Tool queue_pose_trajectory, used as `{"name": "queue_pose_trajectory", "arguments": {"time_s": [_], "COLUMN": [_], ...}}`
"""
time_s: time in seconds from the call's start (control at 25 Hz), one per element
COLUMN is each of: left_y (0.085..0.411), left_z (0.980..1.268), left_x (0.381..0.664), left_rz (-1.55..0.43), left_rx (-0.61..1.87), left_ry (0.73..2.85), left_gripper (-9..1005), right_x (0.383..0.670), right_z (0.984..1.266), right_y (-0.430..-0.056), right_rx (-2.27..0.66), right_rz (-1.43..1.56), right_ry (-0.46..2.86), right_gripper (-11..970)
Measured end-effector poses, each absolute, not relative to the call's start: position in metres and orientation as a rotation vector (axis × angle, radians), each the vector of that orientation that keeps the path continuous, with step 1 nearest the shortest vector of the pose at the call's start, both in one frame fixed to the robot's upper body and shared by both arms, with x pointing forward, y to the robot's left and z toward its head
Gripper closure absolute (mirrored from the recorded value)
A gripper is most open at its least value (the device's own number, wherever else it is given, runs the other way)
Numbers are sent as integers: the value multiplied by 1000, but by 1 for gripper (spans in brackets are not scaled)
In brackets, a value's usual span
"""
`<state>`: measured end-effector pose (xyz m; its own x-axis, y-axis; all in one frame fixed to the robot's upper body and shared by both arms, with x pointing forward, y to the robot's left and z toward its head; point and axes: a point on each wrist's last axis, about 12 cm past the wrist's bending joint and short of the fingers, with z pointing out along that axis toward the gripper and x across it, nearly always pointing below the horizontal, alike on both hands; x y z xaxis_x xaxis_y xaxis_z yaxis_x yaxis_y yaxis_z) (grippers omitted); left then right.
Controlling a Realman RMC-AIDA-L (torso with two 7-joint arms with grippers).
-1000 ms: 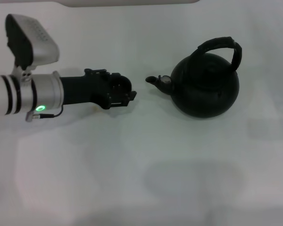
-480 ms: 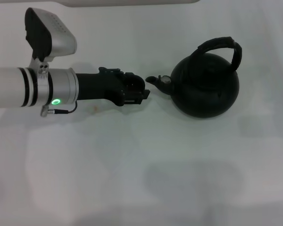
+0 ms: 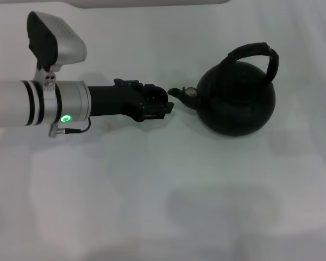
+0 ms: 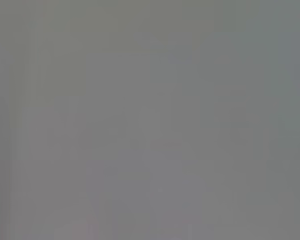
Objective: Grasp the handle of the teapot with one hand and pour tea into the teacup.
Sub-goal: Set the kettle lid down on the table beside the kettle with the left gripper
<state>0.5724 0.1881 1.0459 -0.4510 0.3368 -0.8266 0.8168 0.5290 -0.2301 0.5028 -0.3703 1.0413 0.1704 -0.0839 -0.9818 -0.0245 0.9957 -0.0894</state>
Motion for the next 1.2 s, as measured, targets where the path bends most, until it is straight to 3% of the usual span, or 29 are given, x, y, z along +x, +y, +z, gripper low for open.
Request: {"name": "queue_pose_trajectory", "arguments": {"time_s": [0.76, 1.2], "left_y": [182, 185], "left_z": [1033, 1026], "left_x": [569, 567], "left_rz": [-880, -816], "left_rx": [897, 946], "left_ry": [2133, 2119], "left_gripper": [288, 287], "right_x": [500, 499], "right_z": [1044, 1043], "right_y": [-368, -366], "right_rx": [-108, -121], "right_rz": [-17, -7], "right_ry": [1370, 1375], "right_gripper": [104, 105]}}
